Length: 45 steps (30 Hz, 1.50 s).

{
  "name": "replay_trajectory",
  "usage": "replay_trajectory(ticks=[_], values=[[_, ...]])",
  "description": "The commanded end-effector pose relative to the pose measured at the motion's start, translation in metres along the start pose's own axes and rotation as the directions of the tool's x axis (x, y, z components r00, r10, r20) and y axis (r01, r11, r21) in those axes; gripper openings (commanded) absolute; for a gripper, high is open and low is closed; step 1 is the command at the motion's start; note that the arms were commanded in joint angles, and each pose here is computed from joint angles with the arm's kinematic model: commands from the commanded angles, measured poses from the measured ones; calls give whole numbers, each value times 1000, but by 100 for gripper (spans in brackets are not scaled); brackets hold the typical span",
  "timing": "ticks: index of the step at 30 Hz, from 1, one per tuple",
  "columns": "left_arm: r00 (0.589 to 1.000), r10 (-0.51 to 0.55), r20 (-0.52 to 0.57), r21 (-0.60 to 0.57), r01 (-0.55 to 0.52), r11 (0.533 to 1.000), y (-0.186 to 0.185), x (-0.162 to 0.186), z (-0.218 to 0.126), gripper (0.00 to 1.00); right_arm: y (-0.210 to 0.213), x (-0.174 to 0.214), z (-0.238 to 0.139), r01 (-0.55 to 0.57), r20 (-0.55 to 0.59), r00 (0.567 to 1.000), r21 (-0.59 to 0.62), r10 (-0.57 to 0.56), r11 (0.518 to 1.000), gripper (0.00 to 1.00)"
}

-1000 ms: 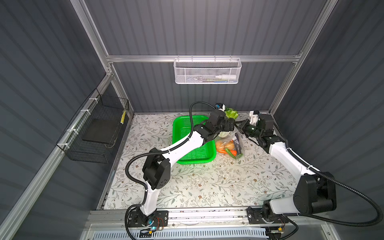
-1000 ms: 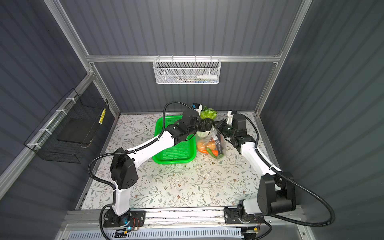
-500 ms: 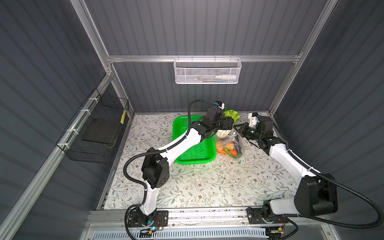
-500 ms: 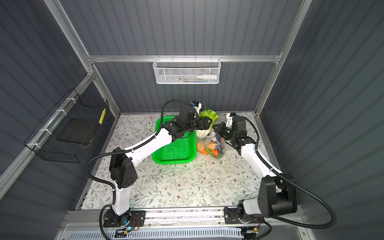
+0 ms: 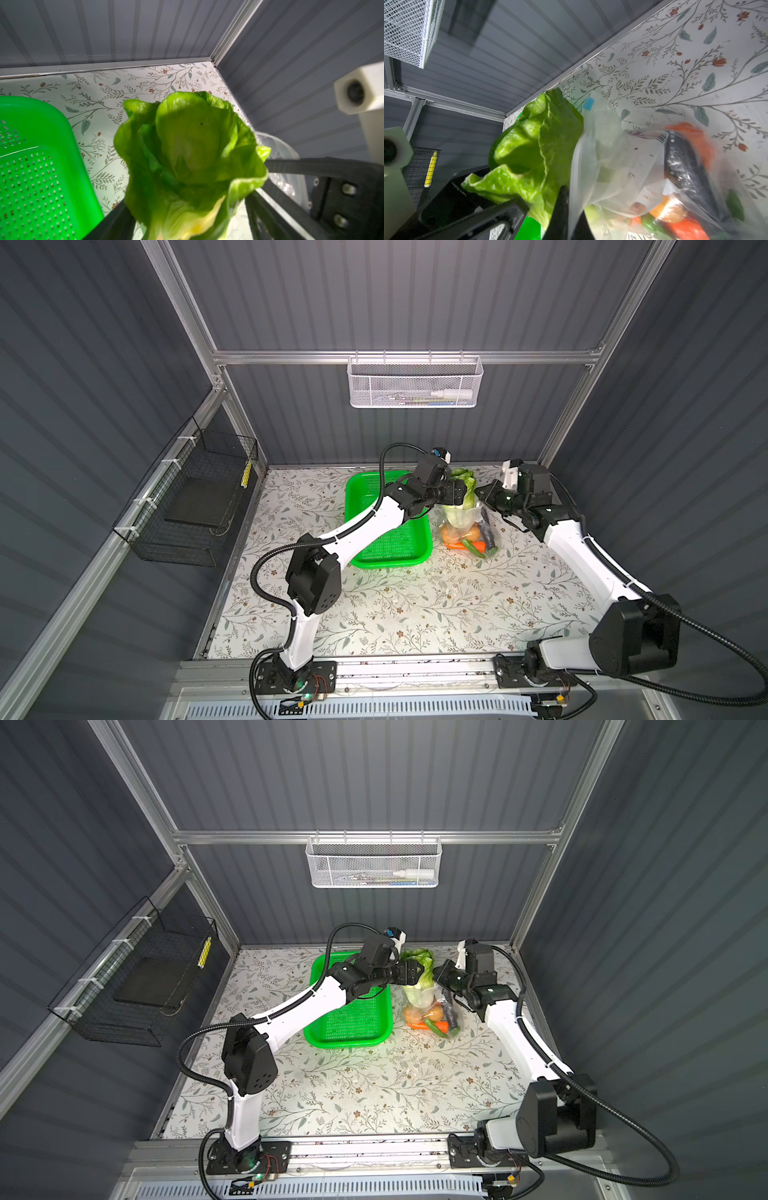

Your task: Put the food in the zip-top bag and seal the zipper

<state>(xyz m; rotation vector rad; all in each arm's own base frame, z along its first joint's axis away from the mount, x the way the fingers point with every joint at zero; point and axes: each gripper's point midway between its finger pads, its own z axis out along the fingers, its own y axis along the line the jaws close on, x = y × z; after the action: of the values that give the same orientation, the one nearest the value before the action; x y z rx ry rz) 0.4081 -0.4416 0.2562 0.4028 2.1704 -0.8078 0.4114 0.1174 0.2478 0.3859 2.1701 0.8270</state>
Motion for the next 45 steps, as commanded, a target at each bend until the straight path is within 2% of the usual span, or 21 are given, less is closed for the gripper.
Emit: replay_trajectory(ticks=[1,3,4,7,11,16,19,21,24,27,30,34,37,38,40,43,45], values=[[1000,-1,30,10,0,1000,0,-21,-11,89,6,-5,-2,37,11,999,-11,-36,999,0],[998,-49,48,25,48,999,6,-32,-17,93,12,1,0,31,-18,999,-53,-32,998,0],[995,-82,59,37,80,996,11,-40,-21,99,12,2,1,28,-24,999,-60,-30,998,0],[986,-140,86,61,135,989,20,-59,-37,100,12,4,3,13,-27,1000,-67,-15,998,0],[987,-143,76,33,141,990,27,-71,-61,100,13,3,2,17,-26,999,-70,-19,997,0],[973,-206,-104,7,208,978,40,-42,-79,100,15,-1,2,22,-15,1000,-70,-23,997,0],[949,-227,-218,37,240,970,33,-19,-87,94,14,-1,5,17,-18,1000,-72,-19,997,0],[918,-262,-296,87,299,950,22,-5,-88,92,15,-2,6,12,-16,1000,-77,-13,997,0],[848,-361,-389,77,420,904,18,15,-77,91,17,-3,8,6,-15,1000,-92,-7,996,0],[792,-462,-400,52,523,851,15,20,-65,89,21,-5,10,10,-2,1000,-110,-10,994,0],[749,-561,-351,5,601,799,15,22,-55,87,20,-9,11,19,22,1000,-112,-16,994,0],[639,-715,-285,-52,734,677,22,30,-47,80,19,-13,11,22,53,998,-114,-16,993,0],[565,-785,-255,-92,794,601,26,40,-42,76,20,-13,11,22,63,998,-126,-14,992,0],[551,-806,-218,-93,810,579,29,38,-39,76,20,-13,10,23,67,998,-130,-14,991,0],[487,-857,-167,-83,860,504,33,39,-32,76,20,-11,11,19,68,998,-139,-9,990,0],[417,-905,-83,-39,906,421,37,29,-31,76,19,-9,13,13,63,998,-148,-4,989,0],[404,-915,-22,-13,915,404,39,20,-34,75,20,-8,14,10,57,998,-156,-1,988,0]])
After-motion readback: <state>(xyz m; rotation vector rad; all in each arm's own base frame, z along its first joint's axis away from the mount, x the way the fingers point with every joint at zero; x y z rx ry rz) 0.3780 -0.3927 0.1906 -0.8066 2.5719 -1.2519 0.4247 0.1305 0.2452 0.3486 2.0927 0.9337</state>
